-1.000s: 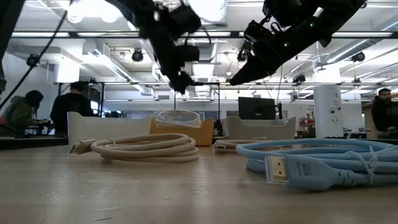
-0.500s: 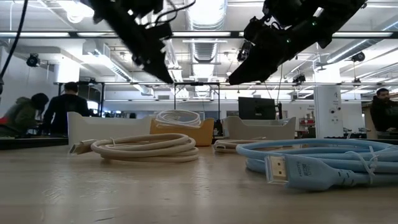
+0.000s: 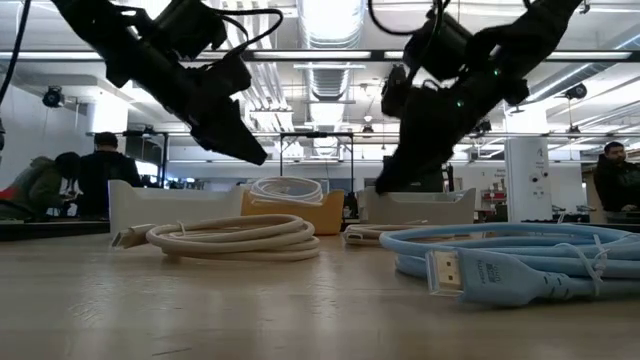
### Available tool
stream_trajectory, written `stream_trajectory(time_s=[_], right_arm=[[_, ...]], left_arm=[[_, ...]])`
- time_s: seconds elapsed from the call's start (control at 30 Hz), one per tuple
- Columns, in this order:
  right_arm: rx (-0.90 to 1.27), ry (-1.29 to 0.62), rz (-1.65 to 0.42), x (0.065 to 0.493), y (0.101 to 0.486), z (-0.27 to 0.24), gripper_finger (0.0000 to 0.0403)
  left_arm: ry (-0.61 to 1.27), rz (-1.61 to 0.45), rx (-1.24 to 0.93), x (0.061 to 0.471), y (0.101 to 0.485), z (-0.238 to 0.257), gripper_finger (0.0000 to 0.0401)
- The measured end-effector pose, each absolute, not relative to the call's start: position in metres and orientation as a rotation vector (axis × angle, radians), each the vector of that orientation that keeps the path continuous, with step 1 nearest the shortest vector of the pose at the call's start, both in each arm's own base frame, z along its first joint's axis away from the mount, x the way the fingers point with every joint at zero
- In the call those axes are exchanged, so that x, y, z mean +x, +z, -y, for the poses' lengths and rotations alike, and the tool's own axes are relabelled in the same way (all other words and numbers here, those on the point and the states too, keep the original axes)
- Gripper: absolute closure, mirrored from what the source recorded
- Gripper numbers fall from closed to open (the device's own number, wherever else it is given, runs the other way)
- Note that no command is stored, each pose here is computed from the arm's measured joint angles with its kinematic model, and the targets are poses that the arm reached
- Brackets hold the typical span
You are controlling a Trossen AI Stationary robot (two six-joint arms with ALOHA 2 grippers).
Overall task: Sort HDMI cables
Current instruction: Put the top brown HDMI cable into the brown bin
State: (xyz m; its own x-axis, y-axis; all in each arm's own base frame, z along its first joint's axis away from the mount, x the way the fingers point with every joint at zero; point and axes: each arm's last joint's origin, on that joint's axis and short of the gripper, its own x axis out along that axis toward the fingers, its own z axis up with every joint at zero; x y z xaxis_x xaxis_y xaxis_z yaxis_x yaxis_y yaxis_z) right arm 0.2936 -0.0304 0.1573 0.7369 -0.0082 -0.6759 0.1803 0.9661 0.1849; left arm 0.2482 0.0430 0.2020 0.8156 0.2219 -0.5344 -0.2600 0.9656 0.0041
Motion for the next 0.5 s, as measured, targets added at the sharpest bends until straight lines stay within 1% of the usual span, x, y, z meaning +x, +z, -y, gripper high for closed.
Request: stream_trajectory(time_s=[0.13,0.27,0.5], right_arm=[[0.279,-0.050,-0.784,0.298,0.148,0.026,0.0262],[0.307,-0.053,-0.844,0.305,0.146,0.027,0.0264],[0.309,-0.030,-0.969,0.313,0.126,0.021,0.0264]], left_arm=[[0.254,-0.561,-0.058,0.248,0.202,-0.043,0.0192],[0.252,-0.552,-0.050,0.249,0.203,-0.043,0.0193],[0.253,-0.553,-0.051,0.248,0.202,-0.043,0.0192]])
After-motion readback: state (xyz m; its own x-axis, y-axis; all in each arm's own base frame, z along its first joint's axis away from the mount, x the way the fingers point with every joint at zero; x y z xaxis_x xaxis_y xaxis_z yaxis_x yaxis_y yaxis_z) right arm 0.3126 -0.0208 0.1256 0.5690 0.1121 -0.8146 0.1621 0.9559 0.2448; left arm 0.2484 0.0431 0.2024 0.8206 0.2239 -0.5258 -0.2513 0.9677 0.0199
